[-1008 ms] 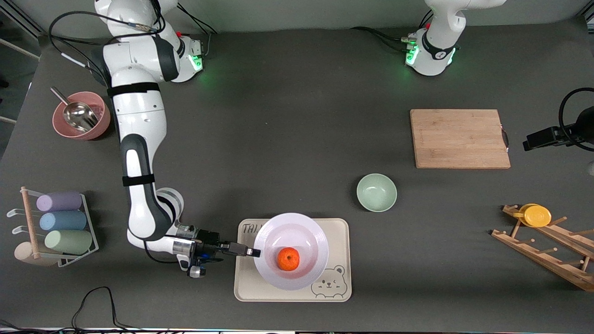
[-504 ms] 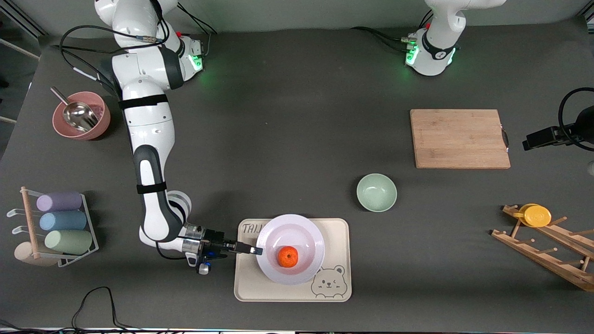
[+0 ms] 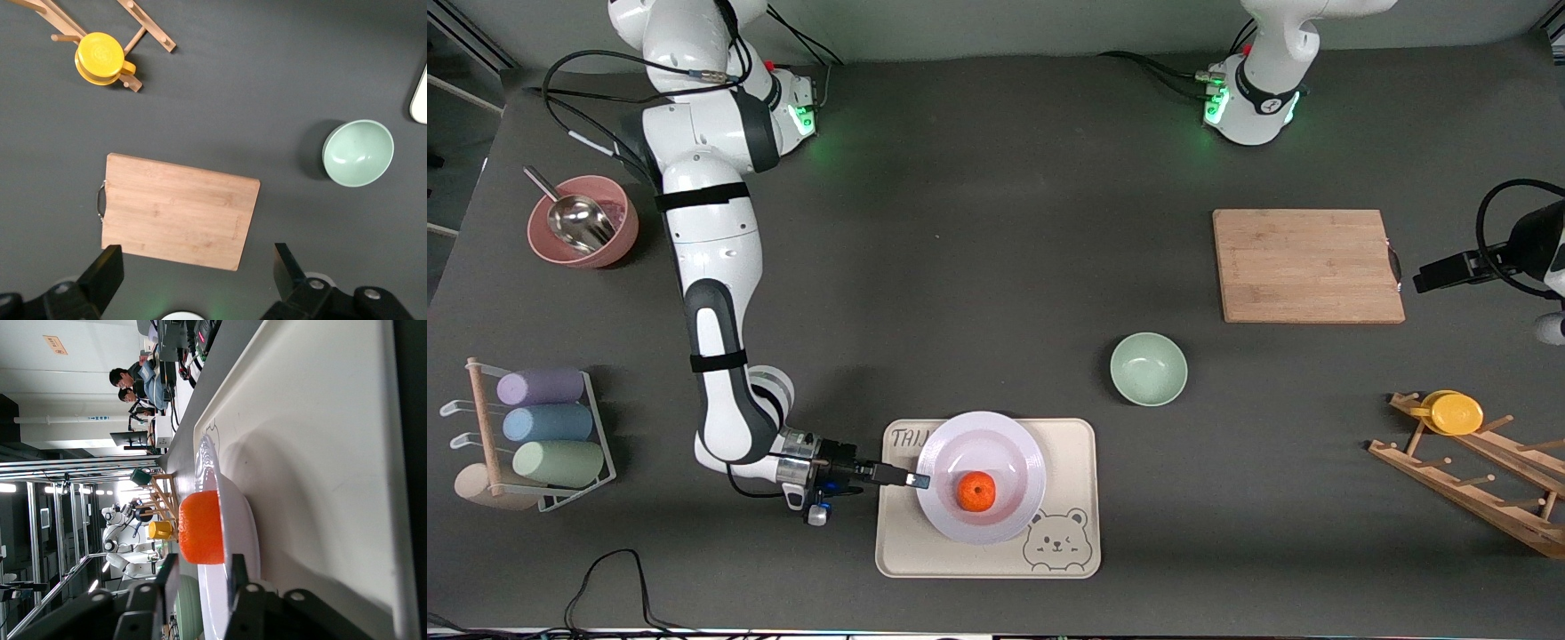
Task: Place orange and plate with both arms
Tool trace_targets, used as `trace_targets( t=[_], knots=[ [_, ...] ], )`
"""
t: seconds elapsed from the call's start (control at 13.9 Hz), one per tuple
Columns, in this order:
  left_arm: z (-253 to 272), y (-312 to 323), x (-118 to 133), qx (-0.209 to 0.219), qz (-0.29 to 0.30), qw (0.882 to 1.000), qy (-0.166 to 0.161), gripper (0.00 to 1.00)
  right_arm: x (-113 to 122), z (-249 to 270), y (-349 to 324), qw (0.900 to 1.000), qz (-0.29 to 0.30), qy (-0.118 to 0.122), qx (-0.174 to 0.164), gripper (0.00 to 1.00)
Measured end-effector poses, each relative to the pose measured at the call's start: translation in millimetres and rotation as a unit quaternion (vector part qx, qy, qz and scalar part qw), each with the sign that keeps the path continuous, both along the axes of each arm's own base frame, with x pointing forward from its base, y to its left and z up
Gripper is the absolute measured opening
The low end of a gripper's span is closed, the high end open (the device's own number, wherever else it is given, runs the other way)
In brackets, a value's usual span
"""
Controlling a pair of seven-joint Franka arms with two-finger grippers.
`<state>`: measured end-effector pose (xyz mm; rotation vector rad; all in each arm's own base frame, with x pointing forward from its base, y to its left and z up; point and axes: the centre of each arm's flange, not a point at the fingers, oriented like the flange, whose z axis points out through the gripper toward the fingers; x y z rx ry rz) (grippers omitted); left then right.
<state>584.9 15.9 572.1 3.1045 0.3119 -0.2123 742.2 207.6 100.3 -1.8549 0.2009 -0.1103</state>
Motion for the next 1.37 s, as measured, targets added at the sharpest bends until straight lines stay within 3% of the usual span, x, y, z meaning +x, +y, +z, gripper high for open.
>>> trace_targets(
  t=[0.07, 0.22, 0.36, 0.5, 0.58, 0.72, 0.94, 1.01, 1.08, 1.37],
  knots=[
    [-2.9, -0.9, -3.8, 0.000, 0.004, 1.000, -0.001, 1.00, -0.4, -0.7, -0.5, 1.000, 0.004, 0.000, -0.007, 0.55],
    [-4.0, 1.0, -10.3, 0.007, 0.006, 1.000, -0.002, 1.00, 0.2, 2.6, -0.4, 0.999, 0.019, 0.004, -0.026, 0.59],
    [-0.3, 1.9, -12.6, 0.016, 0.004, 1.000, -0.006, 1.00, 3.2, 12.9, -4.0, 0.997, 0.027, 0.036, -0.056, 0.60],
    [2.0, 0.2, -13.3, 0.016, 0.003, 1.000, -0.008, 1.00, 10.9, 39.9, -10.9, 0.993, 0.034, 0.064, -0.098, 0.65],
    [2.1, -1.6, -13.1, 0.016, 0.001, 1.000, -0.009, 1.00, 15.0, 58.5, -15.3, 0.989, 0.042, 0.065, -0.126, 0.65],
    [2.0, -8.6, -12.8, 0.016, -0.004, 1.000, -0.009, 1.00, 21.7, 98.9, -30.6, 0.978, 0.062, 0.053, -0.192, 0.78],
    [4.1, -10.7, -12.3, 0.017, -0.006, 1.000, -0.012, 1.00, 19.4, 142.9, -64.1, 0.956, 0.121, 0.049, -0.264, 0.82],
    [4.6, -10.1, -12.3, 0.017, -0.006, 1.000, -0.013, 1.00, 18.2, 159.7, -74.9, 0.947, 0.136, 0.045, -0.289, 0.89],
    [4.7, -9.7, -12.3, 0.017, -0.005, 1.000, -0.013, 1.00, 16.3, 179.7, -85.9, 0.934, 0.152, 0.040, -0.321, 0.98],
    [5.0, -9.6, -12.3, 0.017, -0.005, 1.000, -0.013, 1.00, -2.6, 299.0, -121.5, 0.868, 0.190, 0.006, -0.459, 1.00]
  ],
)
